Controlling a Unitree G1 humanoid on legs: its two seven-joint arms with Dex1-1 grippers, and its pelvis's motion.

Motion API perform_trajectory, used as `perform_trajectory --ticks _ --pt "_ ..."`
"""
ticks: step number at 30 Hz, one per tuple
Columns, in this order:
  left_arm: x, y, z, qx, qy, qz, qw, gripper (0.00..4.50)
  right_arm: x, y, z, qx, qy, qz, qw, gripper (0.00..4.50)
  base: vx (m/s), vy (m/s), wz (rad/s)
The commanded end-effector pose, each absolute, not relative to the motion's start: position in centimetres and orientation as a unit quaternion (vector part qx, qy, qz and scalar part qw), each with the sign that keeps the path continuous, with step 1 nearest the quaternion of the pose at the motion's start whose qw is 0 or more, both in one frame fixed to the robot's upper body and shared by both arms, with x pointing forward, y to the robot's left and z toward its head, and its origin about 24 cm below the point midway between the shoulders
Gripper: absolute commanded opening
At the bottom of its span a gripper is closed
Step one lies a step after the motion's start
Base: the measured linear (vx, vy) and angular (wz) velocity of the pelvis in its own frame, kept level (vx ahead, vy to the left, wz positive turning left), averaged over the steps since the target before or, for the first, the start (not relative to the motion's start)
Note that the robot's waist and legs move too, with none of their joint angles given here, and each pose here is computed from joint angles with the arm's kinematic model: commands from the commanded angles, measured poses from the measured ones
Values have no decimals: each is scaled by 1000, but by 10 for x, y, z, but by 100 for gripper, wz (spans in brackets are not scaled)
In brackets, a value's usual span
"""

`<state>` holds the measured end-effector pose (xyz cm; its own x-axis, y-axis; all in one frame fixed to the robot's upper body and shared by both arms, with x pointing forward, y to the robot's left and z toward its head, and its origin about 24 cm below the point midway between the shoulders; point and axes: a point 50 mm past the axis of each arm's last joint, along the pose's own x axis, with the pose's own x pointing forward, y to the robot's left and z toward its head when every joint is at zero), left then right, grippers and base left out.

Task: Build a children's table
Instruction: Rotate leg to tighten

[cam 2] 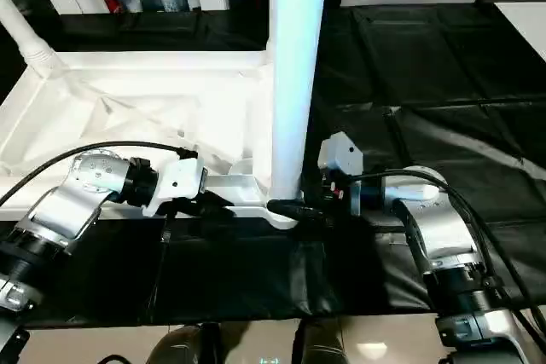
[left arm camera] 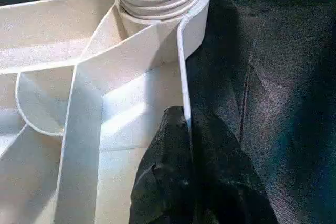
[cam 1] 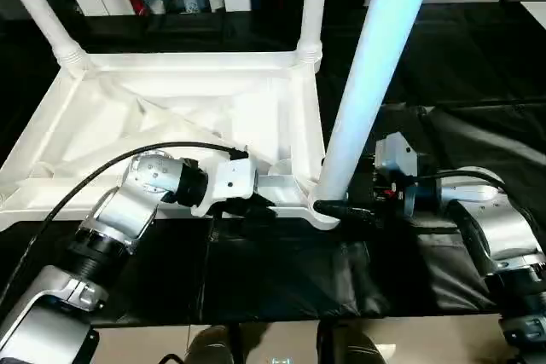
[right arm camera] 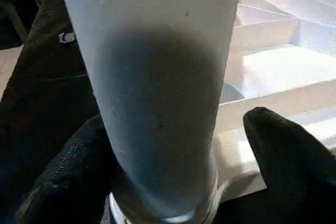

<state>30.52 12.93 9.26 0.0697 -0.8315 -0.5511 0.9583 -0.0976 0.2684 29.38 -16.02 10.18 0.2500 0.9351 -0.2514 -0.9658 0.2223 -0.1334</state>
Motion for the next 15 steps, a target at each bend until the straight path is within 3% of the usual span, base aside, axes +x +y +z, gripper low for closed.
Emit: perform_trajectory --ticks 1,8,15 --pt "300 124 86 327 116 -700 624 0 293 -159 103 -135 60 623 768 358 0 0 0" --pt "304 127 86 330 117 -696 626 0 289 -160 100 -136 74 649 745 285 0 0 0" --pt "305 128 86 332 118 -695 627 0 288 -160 97 -140 79 651 742 250 0 0 0"
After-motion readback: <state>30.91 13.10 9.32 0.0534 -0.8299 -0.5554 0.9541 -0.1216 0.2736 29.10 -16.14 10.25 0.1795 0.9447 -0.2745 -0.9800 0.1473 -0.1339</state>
